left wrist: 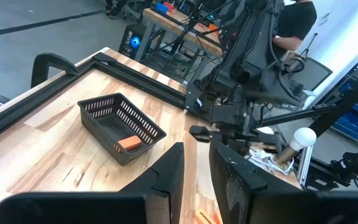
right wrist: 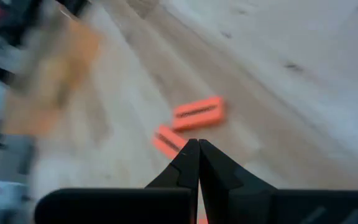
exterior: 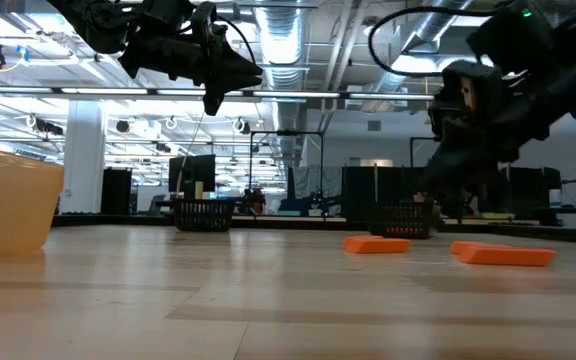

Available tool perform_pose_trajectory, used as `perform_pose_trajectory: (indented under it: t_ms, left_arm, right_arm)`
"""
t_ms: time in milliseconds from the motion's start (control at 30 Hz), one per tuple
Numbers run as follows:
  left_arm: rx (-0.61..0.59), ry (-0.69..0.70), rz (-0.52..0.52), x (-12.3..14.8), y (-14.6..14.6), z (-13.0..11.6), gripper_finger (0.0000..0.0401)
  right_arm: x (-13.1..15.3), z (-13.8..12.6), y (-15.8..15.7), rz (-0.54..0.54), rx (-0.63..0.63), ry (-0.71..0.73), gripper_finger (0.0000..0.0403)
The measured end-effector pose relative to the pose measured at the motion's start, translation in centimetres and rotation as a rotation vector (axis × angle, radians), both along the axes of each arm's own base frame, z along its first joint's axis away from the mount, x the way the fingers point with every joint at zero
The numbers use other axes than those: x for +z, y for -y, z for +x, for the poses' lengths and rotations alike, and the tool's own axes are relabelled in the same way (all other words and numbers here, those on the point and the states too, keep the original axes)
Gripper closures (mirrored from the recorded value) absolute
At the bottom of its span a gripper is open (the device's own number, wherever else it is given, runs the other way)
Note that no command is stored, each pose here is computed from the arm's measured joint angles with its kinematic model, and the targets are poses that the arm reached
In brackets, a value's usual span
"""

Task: Pick & Place School Supplies
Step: Put the orange eraser into the right black bin

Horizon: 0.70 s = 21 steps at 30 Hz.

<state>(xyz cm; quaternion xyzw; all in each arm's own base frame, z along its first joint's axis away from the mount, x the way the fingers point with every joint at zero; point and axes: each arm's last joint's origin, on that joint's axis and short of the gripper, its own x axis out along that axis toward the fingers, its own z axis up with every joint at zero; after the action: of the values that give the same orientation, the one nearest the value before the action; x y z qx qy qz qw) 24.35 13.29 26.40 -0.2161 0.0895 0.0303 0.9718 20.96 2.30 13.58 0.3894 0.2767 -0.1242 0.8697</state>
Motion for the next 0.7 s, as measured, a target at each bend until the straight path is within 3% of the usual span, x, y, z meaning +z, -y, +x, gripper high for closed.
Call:
perform_pose_trajectory:
  t_ms: [233,700]
  left_arm:
    - [0.000,0.000,-0.002,0.00,0.00,0.00,0.0329]
    - [0.002,0.000,-0.003,0.00,-0.06,-0.03,0.0329]
  right_arm:
    - [-0.18,-0.27,0.46,-0.143,0.092,-0.221,0.0403]
    - [0.03,-0.09,0.41,-0.256,0.213,-0.214,0.0403]
